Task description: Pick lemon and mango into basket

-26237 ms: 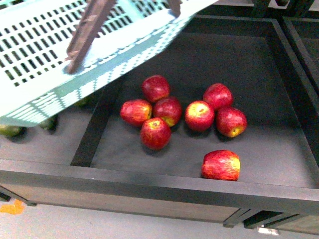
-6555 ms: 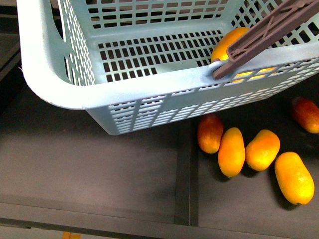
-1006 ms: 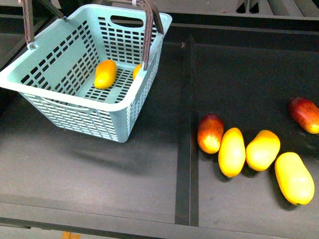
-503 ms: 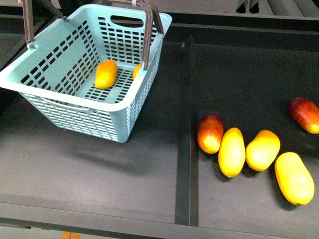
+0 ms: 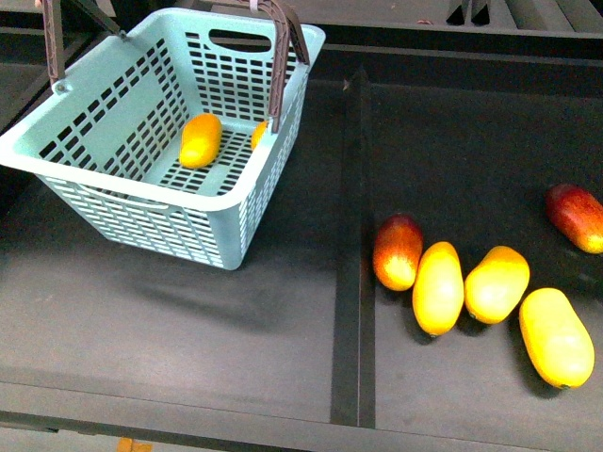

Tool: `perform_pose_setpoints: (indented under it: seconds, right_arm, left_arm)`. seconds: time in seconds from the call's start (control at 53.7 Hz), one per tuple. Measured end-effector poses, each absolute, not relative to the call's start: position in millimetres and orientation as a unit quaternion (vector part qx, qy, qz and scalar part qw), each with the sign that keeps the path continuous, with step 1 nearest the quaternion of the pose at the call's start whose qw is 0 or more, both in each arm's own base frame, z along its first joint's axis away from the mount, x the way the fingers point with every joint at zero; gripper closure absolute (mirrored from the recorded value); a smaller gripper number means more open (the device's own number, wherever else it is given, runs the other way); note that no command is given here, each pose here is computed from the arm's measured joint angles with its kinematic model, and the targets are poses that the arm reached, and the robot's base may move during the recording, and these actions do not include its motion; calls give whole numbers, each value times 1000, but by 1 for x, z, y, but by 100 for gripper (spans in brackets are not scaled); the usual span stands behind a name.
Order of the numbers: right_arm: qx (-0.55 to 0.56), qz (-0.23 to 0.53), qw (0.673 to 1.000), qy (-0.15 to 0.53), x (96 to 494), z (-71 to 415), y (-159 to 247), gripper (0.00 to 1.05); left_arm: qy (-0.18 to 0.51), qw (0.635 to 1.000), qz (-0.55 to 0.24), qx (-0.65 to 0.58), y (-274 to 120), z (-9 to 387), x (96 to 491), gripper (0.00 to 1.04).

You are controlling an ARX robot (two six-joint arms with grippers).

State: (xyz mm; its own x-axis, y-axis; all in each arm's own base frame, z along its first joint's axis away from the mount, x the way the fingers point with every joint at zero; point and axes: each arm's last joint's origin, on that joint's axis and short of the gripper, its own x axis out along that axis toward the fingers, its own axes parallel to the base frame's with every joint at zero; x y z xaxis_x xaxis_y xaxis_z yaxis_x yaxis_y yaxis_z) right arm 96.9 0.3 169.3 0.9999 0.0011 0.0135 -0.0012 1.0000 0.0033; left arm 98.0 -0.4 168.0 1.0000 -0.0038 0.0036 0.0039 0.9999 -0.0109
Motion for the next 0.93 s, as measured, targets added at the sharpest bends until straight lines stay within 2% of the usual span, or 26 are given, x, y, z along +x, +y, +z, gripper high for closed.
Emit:
perform_pose_setpoints:
  seconds: [0.633,0.745,0.894,0.931]
  right_arm:
    - [2,1,1000,-7,97,169,0,9]
    - [2,1,1000,-7,97,169,0,9]
    - [2,1,1000,-7,97,169,0,9]
    - [2,1,1000,-7,97,169,0,9]
  left_arm:
    - [-6,1000,-2,-5,0,168,97,102]
    - [-6,1000,-2,-5,0,168,97,78]
    - [-6,1000,-2,-5,0,168,97,52]
    - [-6,1000,-2,-5,0,168,97,42]
